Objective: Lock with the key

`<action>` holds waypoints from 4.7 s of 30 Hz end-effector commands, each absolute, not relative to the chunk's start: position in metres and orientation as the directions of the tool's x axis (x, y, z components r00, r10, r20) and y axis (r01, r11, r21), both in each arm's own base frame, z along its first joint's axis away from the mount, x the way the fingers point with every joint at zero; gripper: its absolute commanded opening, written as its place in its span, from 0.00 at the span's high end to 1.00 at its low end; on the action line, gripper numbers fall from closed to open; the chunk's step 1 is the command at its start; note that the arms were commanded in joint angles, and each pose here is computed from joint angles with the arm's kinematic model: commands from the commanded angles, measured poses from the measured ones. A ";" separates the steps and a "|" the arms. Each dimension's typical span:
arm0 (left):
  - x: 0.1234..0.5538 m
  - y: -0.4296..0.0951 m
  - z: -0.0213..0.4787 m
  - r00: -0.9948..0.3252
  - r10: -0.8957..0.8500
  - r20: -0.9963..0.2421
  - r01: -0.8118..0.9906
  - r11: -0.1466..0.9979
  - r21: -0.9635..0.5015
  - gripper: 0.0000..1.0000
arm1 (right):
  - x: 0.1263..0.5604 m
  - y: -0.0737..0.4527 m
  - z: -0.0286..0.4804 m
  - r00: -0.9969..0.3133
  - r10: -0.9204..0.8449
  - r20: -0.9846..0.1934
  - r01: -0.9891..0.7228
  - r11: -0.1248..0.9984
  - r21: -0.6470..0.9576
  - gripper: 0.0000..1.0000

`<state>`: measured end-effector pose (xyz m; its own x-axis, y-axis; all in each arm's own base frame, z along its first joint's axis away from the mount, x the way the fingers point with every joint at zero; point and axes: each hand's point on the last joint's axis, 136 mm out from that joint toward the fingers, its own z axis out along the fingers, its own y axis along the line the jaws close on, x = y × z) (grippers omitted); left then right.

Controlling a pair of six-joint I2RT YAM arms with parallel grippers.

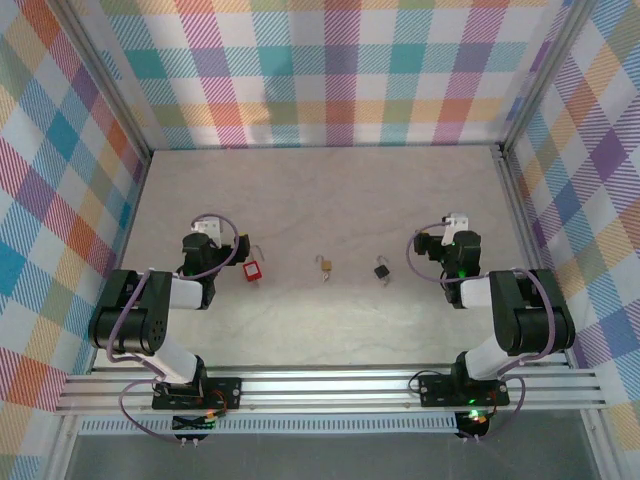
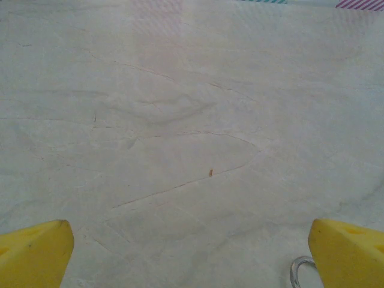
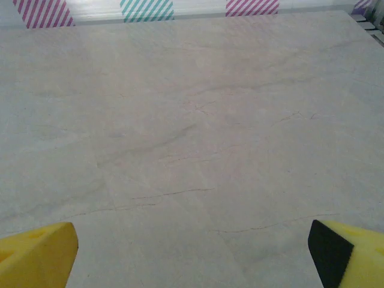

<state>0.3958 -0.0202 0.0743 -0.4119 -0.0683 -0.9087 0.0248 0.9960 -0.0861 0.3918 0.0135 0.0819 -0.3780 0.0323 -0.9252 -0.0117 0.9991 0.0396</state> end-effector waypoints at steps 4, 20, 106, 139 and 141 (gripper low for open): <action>0.400 -0.020 0.082 -0.385 -0.073 -0.920 0.036 0.995 -0.094 0.00 | 0.398 0.014 0.093 -0.351 0.045 -0.935 -0.020 0.998 0.056 0.01; 0.400 -0.020 0.082 -0.384 -0.073 -0.920 0.036 0.995 -0.094 0.00 | 0.398 0.015 0.093 -0.350 0.045 -0.936 -0.020 0.998 0.055 0.01; 0.306 -0.097 0.046 -0.845 -0.426 -0.323 -0.414 0.904 -0.110 0.08 | 0.300 0.183 0.179 -0.608 0.054 -0.792 -0.248 0.935 0.254 0.01; 0.312 -0.103 0.020 -0.864 -0.418 -0.280 -0.411 0.907 -0.085 0.34 | 0.294 0.196 0.180 -0.587 -0.008 -0.810 -0.288 0.937 0.199 0.01; 0.312 -0.102 0.019 -0.867 -0.414 -0.279 -0.408 0.909 -0.082 0.37 | 0.294 0.196 0.180 -0.584 -0.010 -0.812 -0.288 0.937 0.196 0.01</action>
